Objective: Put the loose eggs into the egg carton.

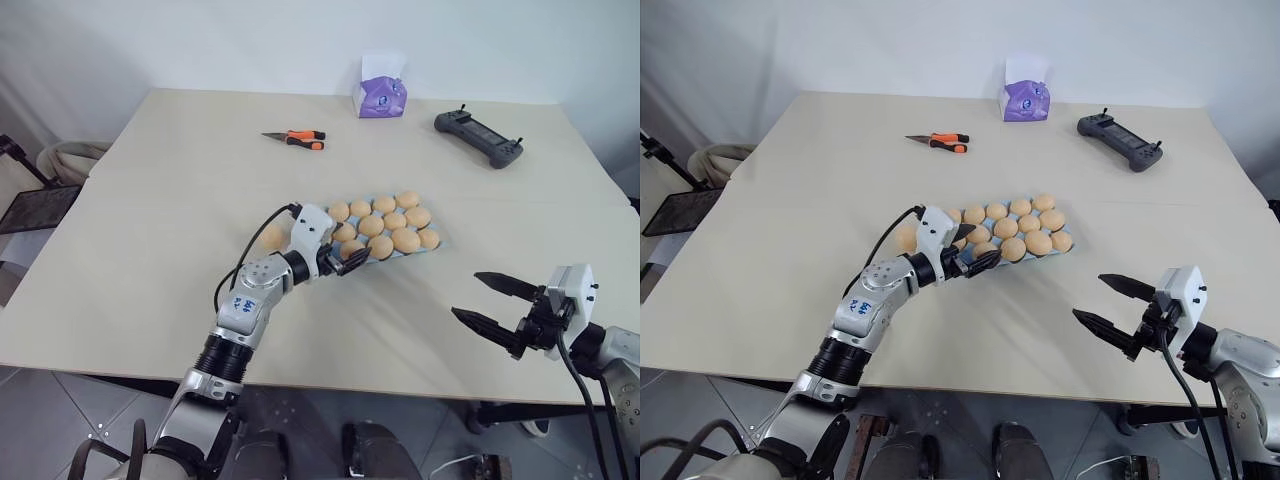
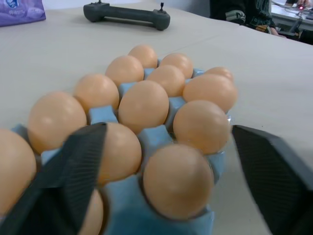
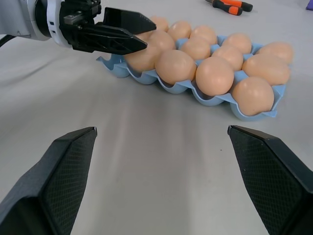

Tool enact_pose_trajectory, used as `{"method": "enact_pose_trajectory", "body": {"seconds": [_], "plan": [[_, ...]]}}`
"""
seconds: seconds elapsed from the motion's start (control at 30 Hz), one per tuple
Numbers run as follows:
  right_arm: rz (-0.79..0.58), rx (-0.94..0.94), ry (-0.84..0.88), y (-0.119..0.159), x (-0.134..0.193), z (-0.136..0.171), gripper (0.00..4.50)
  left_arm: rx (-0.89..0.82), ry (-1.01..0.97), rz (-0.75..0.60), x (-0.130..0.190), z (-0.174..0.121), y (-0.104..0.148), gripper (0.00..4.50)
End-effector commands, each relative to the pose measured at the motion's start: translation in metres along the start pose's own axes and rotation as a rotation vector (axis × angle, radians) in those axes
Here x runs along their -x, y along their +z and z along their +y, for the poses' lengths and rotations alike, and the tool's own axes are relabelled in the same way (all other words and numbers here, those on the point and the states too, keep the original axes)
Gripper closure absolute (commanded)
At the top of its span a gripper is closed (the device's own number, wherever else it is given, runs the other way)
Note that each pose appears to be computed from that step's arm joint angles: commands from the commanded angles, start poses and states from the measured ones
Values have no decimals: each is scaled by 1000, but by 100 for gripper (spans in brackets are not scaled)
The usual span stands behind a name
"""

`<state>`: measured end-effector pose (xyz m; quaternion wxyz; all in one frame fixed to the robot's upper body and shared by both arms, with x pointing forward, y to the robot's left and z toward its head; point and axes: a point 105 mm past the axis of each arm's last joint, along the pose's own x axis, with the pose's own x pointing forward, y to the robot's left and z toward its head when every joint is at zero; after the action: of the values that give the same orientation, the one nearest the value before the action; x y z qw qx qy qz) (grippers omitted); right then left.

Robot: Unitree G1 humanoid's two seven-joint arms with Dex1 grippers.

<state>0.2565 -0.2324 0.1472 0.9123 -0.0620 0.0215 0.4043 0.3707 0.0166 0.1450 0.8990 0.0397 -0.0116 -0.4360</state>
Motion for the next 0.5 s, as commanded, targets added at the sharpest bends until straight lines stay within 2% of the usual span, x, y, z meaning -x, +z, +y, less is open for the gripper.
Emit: {"method": "enact_pose_trajectory", "body": {"seconds": [0.03, 0.3, 0.5], "plan": [[-49, 43, -8, 13, 3, -1, 0, -43, -4, -71, 1, -3, 19, 4], [-81, 51, 3, 18, 6, -2, 0, -51, 13, -194, 36, 5, 45, 4], [-159, 46, 15, 22, 8, 1, 0, -33, 74, -213, 82, 20, 36, 4]]}}
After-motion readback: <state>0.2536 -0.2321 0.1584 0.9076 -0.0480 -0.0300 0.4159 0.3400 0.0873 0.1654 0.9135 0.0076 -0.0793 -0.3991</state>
